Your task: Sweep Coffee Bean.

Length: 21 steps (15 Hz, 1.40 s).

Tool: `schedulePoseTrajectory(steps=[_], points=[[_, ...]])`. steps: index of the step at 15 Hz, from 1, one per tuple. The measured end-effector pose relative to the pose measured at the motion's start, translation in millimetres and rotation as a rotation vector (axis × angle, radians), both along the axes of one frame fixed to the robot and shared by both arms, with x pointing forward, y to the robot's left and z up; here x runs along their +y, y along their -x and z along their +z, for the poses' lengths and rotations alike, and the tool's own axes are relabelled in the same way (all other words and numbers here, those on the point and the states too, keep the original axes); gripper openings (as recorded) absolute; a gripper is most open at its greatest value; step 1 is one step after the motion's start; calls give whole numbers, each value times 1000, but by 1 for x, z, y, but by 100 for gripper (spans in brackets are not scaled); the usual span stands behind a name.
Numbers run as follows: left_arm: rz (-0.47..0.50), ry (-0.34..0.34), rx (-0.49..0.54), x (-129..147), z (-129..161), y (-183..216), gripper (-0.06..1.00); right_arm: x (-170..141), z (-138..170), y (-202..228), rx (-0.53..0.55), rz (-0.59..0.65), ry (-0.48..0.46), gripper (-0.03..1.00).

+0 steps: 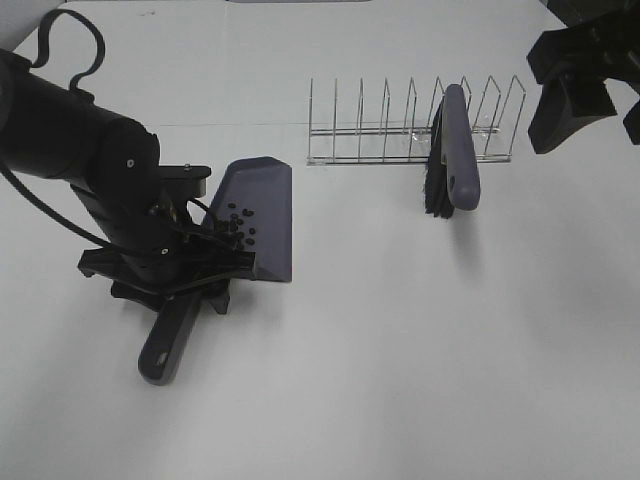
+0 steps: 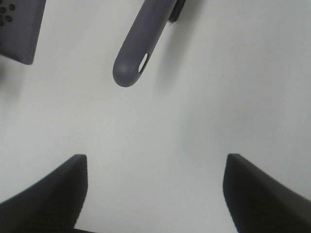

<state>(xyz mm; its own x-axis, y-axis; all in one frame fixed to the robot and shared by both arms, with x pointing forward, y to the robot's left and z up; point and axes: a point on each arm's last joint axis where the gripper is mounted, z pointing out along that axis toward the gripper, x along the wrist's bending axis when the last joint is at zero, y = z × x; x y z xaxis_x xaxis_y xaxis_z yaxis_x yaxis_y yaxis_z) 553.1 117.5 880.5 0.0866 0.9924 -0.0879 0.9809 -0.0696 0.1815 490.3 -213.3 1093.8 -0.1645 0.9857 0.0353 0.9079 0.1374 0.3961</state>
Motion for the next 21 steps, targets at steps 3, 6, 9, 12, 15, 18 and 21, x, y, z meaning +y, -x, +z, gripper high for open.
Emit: schedulePoseTrajectory(steps=[3,6,9,12,15,18,21], points=[[-19,22,-61,3,43,5,72,-5,-7,13,17,0,6,68],[-51,0,-124,17,100,20,73,-14,-14,40,28,-1,10,68],[-86,-93,-101,44,156,56,73,-27,-22,76,46,-2,16,68],[-98,-104,-128,70,205,97,73,-38,-33,107,41,-3,14,68],[-97,-10,-324,109,250,163,73,-52,-52,149,2,-3,-3,68],[-108,6,-369,134,236,205,73,-59,-59,169,-59,17,-14,68],[-173,2,-439,160,202,249,73,-62,-56,184,-179,71,-52,68]])
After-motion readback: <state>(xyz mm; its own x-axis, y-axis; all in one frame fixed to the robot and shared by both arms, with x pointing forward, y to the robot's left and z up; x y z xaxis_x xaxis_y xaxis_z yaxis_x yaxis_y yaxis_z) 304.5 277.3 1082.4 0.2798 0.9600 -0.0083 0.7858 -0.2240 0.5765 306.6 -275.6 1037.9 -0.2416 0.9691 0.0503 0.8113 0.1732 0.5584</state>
